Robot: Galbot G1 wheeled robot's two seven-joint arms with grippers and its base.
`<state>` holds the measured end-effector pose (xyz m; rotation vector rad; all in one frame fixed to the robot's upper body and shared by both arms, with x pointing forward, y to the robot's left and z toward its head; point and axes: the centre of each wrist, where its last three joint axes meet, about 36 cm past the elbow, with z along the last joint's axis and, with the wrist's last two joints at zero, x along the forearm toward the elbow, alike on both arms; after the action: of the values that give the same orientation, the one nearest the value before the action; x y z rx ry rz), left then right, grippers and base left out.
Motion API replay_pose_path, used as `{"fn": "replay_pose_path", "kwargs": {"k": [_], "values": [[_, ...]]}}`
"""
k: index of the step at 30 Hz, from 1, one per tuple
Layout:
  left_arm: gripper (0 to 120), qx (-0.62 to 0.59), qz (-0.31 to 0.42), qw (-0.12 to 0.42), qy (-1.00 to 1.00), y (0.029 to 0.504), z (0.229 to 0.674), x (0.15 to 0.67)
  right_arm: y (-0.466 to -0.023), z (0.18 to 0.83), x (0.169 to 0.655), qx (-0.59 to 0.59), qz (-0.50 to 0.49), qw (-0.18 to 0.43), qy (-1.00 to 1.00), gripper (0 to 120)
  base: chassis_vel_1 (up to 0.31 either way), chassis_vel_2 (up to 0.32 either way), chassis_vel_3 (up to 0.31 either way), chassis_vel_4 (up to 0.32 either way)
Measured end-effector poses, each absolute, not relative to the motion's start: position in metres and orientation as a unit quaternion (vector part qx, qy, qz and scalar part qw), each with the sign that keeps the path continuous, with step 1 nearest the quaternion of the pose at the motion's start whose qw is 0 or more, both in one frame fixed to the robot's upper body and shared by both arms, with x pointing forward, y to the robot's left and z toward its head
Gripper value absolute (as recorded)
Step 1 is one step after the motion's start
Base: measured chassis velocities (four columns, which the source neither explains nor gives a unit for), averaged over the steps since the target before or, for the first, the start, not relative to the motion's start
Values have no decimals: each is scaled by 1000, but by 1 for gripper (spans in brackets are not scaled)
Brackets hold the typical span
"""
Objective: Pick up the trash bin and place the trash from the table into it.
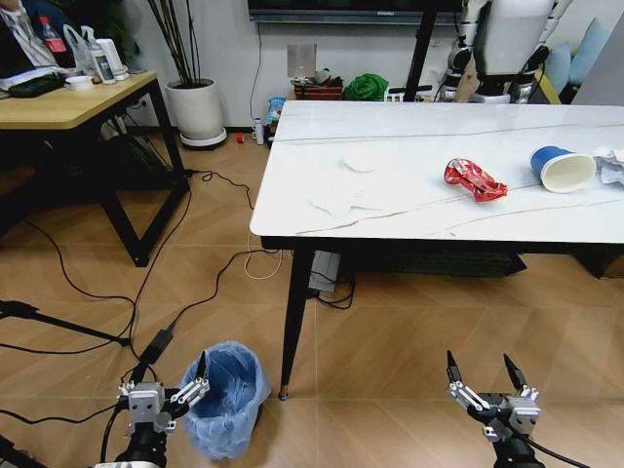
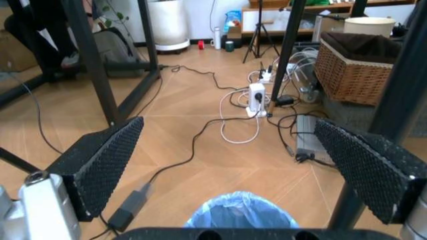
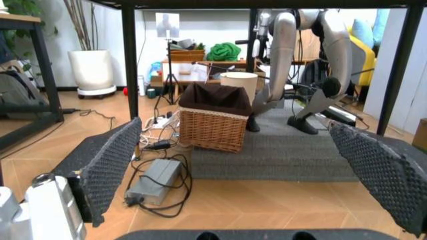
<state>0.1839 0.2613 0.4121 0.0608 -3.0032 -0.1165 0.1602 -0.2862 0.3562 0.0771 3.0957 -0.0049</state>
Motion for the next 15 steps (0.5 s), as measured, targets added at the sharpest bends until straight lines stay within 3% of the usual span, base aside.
{"fn": "replay_pose_path", "kwargs": {"k": [15], "values": [[100, 21, -39, 72, -996, 261, 410, 184, -285, 353, 161, 21, 0, 20, 1000, 100, 0, 0, 0, 0]]}}
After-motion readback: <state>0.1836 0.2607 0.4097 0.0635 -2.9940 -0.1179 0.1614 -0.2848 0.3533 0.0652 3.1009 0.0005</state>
